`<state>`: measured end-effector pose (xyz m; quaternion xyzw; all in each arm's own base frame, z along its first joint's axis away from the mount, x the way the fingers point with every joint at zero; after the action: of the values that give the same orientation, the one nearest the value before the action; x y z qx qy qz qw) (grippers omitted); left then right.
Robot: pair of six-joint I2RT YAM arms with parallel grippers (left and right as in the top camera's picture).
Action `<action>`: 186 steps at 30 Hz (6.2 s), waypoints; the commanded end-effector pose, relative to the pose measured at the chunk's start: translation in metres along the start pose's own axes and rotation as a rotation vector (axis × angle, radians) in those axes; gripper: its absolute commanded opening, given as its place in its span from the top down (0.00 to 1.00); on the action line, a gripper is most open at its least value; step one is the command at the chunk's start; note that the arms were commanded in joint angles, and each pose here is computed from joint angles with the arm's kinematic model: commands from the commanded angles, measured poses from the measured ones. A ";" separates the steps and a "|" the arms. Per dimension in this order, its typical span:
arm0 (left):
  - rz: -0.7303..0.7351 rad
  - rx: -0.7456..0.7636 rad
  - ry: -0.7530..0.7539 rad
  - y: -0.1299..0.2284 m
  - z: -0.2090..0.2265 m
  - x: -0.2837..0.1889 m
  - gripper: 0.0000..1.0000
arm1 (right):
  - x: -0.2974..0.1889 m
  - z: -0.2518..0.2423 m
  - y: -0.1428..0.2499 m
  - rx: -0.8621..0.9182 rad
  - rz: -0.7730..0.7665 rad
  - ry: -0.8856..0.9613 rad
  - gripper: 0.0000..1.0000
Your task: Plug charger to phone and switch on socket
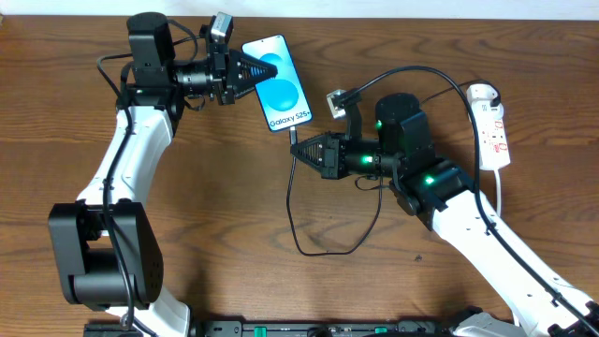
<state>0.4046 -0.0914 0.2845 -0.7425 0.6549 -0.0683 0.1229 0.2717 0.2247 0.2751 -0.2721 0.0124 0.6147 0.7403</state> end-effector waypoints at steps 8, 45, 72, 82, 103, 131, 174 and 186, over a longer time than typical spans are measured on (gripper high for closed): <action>0.021 0.020 0.017 0.003 -0.007 0.002 0.93 | -0.003 -0.006 -0.006 0.014 -0.031 0.020 0.99; 0.084 0.020 0.064 0.010 -0.012 0.005 0.93 | -0.002 -0.009 -0.024 -0.001 -0.131 0.021 0.99; 0.016 0.130 0.033 0.001 0.011 -0.015 0.93 | -0.050 -0.072 -0.017 0.059 -0.030 0.223 0.27; -0.068 -0.020 -0.112 0.012 0.081 -0.012 0.93 | -0.056 -0.089 -0.007 0.096 -0.014 0.366 0.24; 0.028 -0.033 -0.757 0.061 0.168 -0.036 0.93 | -0.056 -0.096 0.003 0.130 0.014 0.451 0.24; 0.082 -0.141 -0.872 0.083 0.210 -0.042 0.92 | -0.046 -0.090 0.013 0.109 0.058 0.464 0.24; 0.046 -0.122 -1.389 0.077 0.197 -0.087 0.41 | -0.047 -0.092 0.012 0.103 0.049 0.487 0.21; -0.115 0.041 -1.393 0.049 0.099 -0.095 0.41 | -0.051 -0.083 0.007 0.030 0.052 0.480 0.20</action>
<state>0.3638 0.0016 0.1136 -0.6086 0.4419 0.4536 0.4781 0.2760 0.1422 0.2053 -0.3746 0.2328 0.5501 0.7091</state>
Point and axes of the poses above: each gripper's point midway between its finger pads, its own x axis out along the fingers, its own z axis along the line the jaws close on, y = z × x, the point moved 8 cm from there along -x, back along the fingers, and after that the axes turned 6 degrees about x, right-handed, at the moved point
